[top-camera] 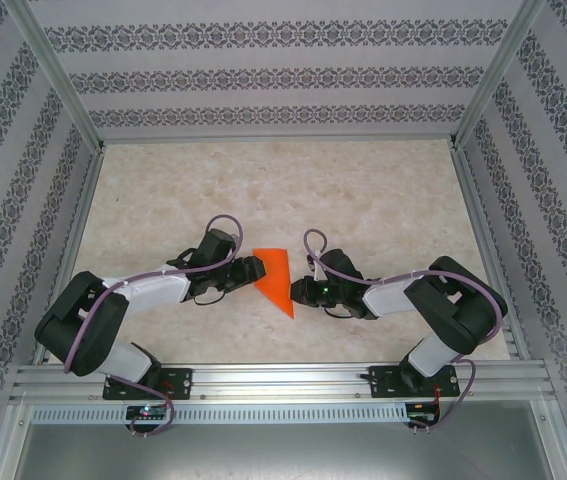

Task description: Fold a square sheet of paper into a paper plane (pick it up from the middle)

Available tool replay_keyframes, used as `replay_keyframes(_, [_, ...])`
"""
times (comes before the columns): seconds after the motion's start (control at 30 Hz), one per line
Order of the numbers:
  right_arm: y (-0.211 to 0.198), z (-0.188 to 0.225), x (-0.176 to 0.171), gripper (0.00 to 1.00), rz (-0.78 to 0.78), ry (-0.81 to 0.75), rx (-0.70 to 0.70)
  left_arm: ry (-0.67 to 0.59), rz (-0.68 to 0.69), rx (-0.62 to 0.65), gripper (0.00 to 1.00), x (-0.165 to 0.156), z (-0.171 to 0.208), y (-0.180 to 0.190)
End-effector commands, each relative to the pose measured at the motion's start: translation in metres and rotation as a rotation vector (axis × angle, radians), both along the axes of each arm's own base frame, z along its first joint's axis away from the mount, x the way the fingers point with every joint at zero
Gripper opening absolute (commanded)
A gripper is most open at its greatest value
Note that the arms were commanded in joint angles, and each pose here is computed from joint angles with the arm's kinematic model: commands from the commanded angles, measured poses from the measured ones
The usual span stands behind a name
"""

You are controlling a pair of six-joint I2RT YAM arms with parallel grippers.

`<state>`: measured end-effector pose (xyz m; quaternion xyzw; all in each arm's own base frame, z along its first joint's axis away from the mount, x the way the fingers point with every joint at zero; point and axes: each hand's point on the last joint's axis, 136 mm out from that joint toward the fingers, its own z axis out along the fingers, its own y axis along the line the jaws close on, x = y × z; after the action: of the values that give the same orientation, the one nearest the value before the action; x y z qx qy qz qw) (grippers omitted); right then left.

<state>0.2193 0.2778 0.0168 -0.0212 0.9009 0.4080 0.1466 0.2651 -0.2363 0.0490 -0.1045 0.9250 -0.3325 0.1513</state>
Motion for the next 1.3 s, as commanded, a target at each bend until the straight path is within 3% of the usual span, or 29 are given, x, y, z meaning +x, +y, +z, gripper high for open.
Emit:
replay_keyframes(0.0, [-0.014, -0.013, 0.001, 0.09, -0.045, 0.012, -0.069, -0.031, 0.012, -0.002, 0.65, 0.004, 0.014, -0.002])
replay_keyframes(0.73, [0.004, 0.027, 0.022, 0.16, -0.045, -0.066, -0.004, -0.036, -0.017, 0.013, 0.66, 0.004, 0.010, -0.003])
replay_keyframes(1.27, [-0.009, -0.013, 0.023, 0.17, -0.072, -0.001, -0.029, 0.010, 0.004, 0.050, 0.66, -0.007, -0.001, 0.007])
